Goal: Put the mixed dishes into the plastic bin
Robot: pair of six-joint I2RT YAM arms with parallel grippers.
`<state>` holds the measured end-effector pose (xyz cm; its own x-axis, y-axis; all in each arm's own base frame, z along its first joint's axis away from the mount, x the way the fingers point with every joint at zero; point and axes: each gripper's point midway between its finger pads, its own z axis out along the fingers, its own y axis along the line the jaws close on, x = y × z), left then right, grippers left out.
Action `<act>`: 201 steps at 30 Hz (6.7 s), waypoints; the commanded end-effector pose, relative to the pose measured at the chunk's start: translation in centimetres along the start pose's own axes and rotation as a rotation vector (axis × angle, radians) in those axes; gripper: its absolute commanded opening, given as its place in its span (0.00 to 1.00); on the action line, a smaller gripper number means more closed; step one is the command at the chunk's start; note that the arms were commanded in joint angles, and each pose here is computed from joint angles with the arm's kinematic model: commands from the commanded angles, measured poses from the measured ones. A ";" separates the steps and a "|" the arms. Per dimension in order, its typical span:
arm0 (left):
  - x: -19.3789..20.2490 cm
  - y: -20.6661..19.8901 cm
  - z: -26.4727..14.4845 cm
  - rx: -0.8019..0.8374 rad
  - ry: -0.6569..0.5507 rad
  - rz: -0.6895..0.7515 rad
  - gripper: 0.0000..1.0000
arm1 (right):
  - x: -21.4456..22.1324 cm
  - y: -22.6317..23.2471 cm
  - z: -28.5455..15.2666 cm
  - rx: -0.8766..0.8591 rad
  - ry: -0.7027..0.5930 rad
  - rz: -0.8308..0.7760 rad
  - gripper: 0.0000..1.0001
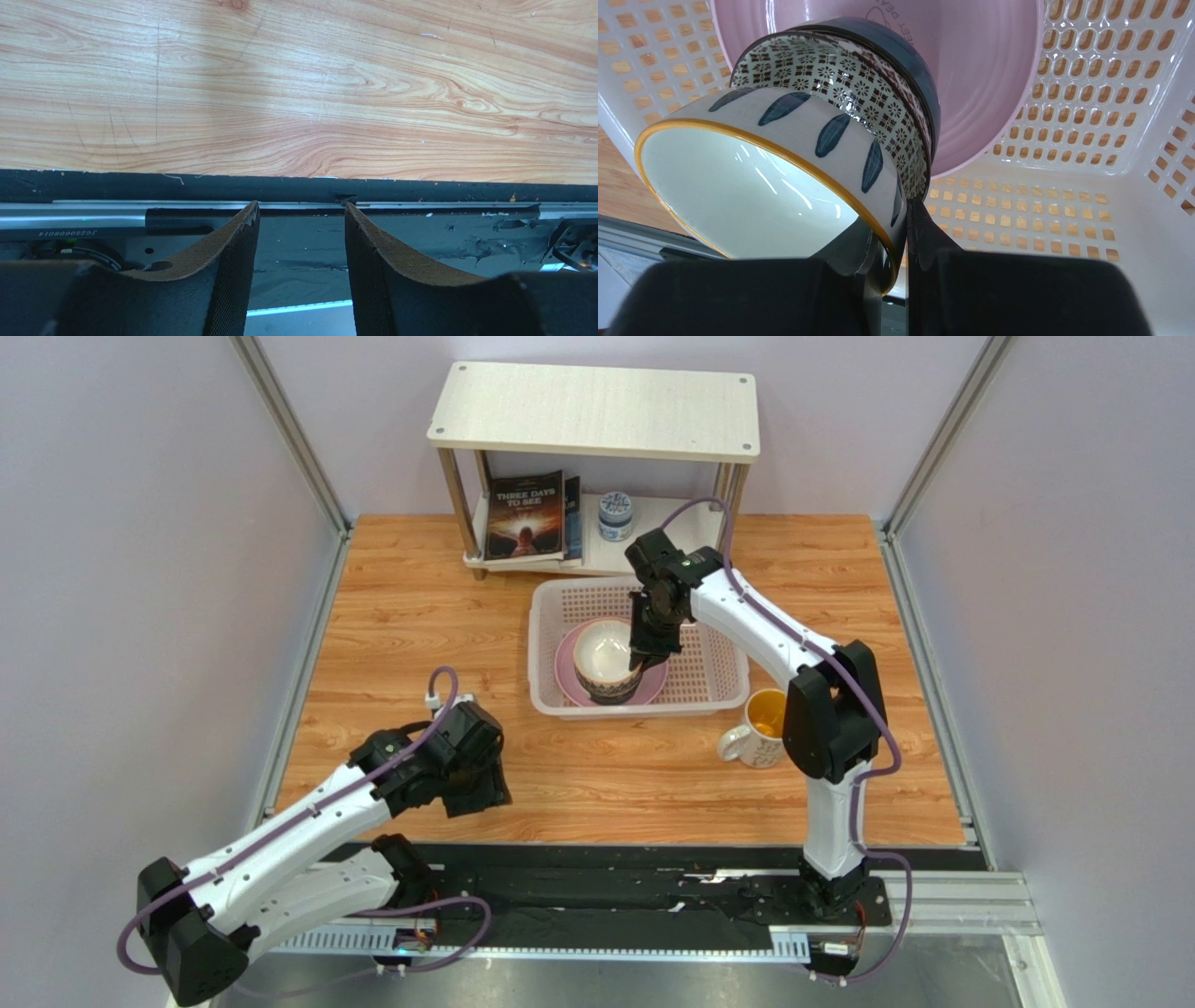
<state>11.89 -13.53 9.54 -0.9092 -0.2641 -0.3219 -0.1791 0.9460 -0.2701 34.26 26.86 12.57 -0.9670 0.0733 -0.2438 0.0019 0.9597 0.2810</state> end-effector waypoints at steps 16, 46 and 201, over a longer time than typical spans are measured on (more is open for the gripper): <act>-0.1 -0.6 -0.1 0.026 0.001 -0.008 0.53 | -1.5 0.5 0.1 -0.027 -0.060 0.016 0.41; -0.8 -1.5 -0.6 0.039 0.000 0.037 0.54 | -0.2 -0.2 -1.6 -0.060 -0.025 0.053 0.30; 2.3 -28.2 5.7 0.717 -0.287 1.037 0.00 | 11.6 -15.0 -13.4 -0.029 -0.286 0.398 0.62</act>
<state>17.90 -43.40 9.37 -0.3459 0.4567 -0.8196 0.8949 0.4231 -0.1419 17.84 9.55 19.15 -0.7870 0.5173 -0.3361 0.3574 0.8265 0.4350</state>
